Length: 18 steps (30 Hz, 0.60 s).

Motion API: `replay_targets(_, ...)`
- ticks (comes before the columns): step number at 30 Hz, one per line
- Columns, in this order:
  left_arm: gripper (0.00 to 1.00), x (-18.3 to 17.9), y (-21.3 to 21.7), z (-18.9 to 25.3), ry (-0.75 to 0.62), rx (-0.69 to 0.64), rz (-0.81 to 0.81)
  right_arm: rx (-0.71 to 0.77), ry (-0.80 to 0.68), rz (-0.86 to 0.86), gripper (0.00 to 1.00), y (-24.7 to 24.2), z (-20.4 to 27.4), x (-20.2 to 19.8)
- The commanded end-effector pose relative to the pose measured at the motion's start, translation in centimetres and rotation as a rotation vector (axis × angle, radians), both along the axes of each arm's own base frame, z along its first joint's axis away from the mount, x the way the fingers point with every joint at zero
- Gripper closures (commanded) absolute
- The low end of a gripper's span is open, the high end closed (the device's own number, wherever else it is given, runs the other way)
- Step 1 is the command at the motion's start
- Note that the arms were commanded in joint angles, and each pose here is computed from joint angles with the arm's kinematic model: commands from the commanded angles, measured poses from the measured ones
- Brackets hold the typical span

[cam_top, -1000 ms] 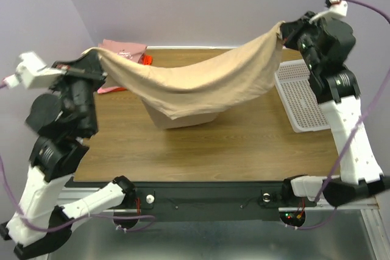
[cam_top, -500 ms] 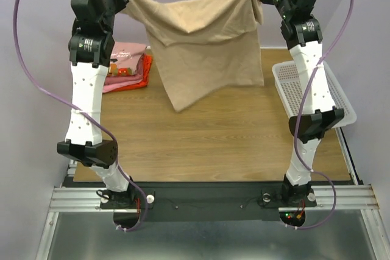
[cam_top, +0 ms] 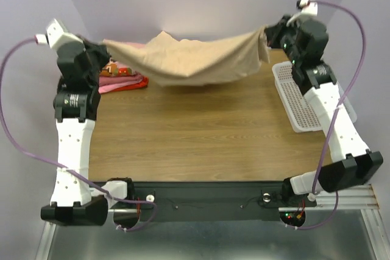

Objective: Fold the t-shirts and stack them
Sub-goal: Flatten the tshirt out

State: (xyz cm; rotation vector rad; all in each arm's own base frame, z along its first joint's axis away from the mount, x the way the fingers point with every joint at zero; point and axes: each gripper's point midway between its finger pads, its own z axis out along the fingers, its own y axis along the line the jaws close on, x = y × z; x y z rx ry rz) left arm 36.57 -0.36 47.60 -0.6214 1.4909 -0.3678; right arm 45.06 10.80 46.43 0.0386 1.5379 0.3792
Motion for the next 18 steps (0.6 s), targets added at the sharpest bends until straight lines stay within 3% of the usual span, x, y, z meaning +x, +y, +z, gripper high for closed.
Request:
replay_targets(1, 1.0, -2.3, 3.4, -11.2, 0.244, -0.051, 0.195, -0.013, 0.253, -0.203, 1.0, -4.1, -11.3, -2.8)
replay_targets(3, 1.0, -4.1, 4.3, -17.7, 0.363, -0.103, 0.278, -0.004, 0.368, -0.304, 1.0, -5.9, -16.2, -4.8)
replay_targets(4, 1.0, -4.6, 4.2, -19.8, 0.402, -0.103, 0.274, -0.034, 0.474, -0.314, 1.0, -6.2, -20.7, -6.3)
replay_targets(6, 1.0, -5.3, 4.2, -24.6, 0.485, -0.099, 0.247, -0.036, 0.556, -0.287, 0.99, -5.9, -24.2, -8.1)
replay_targets(7, 0.82, -5.4, 4.1, -25.9, 0.522, -0.096, 0.239, -0.039, 0.604, -0.274, 0.93, -5.7, -25.9, -8.9)
replay_targets(8, 0.7, -5.5, 4.2, -27.7, 0.582, -0.091, 0.245, -0.05, 0.679, -0.234, 0.74, -5.1, -28.9, -10.2)
replay_targets(9, 0.44, -6.1, 4.4, -28.9, 0.637, -0.089, 0.271, -0.052, 0.719, -0.234, 0.67, -5.2, -30.2, -10.8)
replay_targets(10, 0.28, -6.3, 4.8, -29.4, 0.665, -0.086, 0.297, -0.051, 0.744, -0.237, 0.57, -5.2, -31.1, -11.2)
replay_targets(11, 0.25, -6.1, 5.1, -29.4, 0.673, -0.088, 0.319, -0.057, 0.76, -0.241, 0.43, -5.3, -31.7, -11.5)
replay_targets(12, 0.23, -5.9, 5.2, -29.8, 0.702, -0.079, 0.325, -0.071, 0.77, -0.252, 0.16, -5.6, -32.1, -11.7)
replay_targets(13, 0.23, -5.7, 5.1, -30.0, 0.708, -0.082, 0.318, -0.079, 0.77, -0.259, 0.03, -5.7, -32.1, -11.6)
replay_targets(18, 0.22, -4.2, 2.2, -30.3, 0.638, -0.133, 0.15, -0.062, 0.732, -0.137, 0.0, -3.8, -30.1, -11.4)
